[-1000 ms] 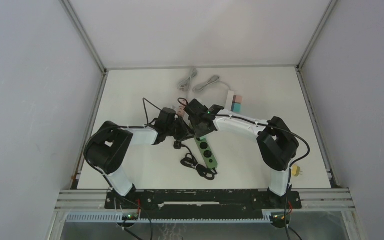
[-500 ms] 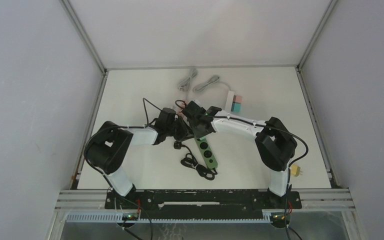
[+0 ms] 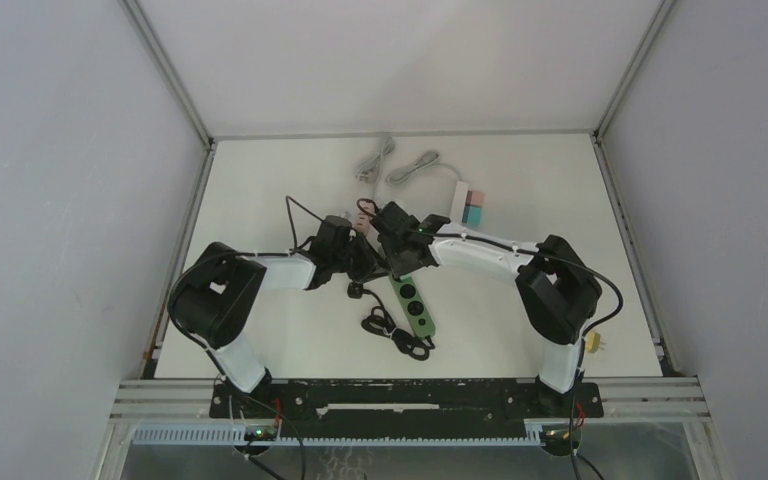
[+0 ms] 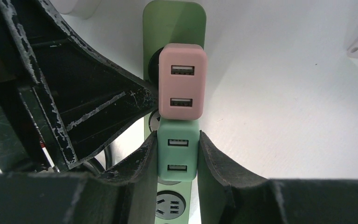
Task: Insert the plug
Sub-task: Insert the plug into the socket.
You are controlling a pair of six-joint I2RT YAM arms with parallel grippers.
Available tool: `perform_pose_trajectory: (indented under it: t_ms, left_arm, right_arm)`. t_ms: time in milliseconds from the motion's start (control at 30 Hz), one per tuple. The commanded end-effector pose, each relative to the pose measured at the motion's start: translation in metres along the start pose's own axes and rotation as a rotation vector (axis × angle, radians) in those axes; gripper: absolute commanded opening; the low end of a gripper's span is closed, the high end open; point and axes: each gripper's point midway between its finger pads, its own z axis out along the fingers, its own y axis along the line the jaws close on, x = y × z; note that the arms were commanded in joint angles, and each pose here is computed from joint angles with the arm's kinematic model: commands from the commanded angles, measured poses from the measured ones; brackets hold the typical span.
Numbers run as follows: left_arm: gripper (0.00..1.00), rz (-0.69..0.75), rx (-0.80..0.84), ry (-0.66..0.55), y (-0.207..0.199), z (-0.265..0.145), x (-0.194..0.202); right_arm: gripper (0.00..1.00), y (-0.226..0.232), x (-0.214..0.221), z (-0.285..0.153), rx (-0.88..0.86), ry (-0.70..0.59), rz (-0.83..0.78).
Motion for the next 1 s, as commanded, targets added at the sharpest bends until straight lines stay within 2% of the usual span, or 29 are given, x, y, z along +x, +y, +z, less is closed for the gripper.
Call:
perform_pose_trajectory:
  t_ms: [0,233,467,967]
  left_arm:
    - [0.28,-0.015,-0.028,0.024,0.008,0.000,0.007]
    - [0.27,-0.020,-0.028,0.023,0.008,-0.001,0.008]
    - [0.27,-0.019,-0.022,0.019,0.007,-0.003,0.008]
    - [0.26,-0.024,-0.012,0.021,0.006,-0.002,0.009]
  right_arm:
    - [0.00,-0.003,0.107,0.041,0.049,0.341,-0.101]
    - [0.00,-0.009,0.107,0.037,0.104,0.325,-0.139]
    - [0.00,-0.010,0.114,0.039,0.025,0.357,-0.029]
    - [0.00,-0.006,0.140,0.046,0.071,0.431,-0.125]
